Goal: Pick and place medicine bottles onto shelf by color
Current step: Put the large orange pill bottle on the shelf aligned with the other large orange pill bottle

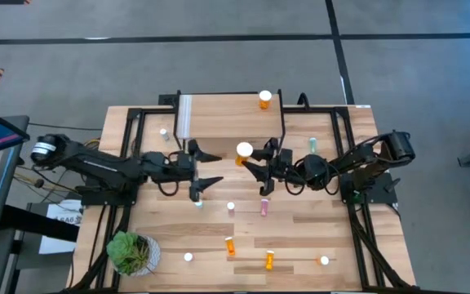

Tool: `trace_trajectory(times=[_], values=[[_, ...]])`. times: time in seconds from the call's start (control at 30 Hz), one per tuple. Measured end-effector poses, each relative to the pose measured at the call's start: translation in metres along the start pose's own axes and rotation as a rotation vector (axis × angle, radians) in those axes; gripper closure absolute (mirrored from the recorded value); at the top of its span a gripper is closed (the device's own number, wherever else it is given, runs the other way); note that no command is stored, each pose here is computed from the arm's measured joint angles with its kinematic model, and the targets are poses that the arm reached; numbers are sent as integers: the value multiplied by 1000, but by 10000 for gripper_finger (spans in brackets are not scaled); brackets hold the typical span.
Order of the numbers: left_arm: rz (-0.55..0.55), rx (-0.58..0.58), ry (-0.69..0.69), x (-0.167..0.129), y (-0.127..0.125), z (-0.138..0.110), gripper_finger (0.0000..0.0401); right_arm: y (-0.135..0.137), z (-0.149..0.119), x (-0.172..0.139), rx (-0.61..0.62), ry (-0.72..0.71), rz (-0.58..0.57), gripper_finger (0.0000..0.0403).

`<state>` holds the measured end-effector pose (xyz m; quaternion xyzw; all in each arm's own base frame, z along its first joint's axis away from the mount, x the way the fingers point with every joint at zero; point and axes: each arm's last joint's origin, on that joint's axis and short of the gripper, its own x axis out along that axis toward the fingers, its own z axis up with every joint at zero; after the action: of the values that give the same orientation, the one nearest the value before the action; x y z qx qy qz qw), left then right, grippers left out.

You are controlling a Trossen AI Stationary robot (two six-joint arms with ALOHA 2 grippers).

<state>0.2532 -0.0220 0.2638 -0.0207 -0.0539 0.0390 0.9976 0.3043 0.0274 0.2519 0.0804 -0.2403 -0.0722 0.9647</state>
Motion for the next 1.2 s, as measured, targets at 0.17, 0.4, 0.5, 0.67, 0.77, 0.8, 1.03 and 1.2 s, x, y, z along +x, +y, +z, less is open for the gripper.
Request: trace_trajectory(times=[0.17, 0.4, 0.5, 0.67, 0.77, 0.8, 1.03, 1.2], values=[[7, -51, -4, 18, 3, -9, 115, 8, -1, 6, -20, 48, 33, 222], [-57, -93, -7, 27, 3, -9, 115, 7, -3, 9, -30, 69, 28, 221], [-43, -93, -10, 27, 4, -9, 115, 7, -3, 9, -32, 72, 27, 219], [-24, -98, -49, 27, 5, -5, 115, 7, -4, 8, -41, 84, 27, 221], [-16, -99, -62, 27, 7, -4, 115, 7, -4, 8, -41, 86, 27, 220], [-14, -98, -62, 27, 7, -4, 115, 7, -4, 8, -41, 87, 27, 219], [-21, -93, -26, 27, 7, -8, 115, 6, -6, 8, -47, 104, 26, 220], [-24, -93, -25, 27, 7, -8, 115, 7, -6, 8, -43, 105, 28, 218]])
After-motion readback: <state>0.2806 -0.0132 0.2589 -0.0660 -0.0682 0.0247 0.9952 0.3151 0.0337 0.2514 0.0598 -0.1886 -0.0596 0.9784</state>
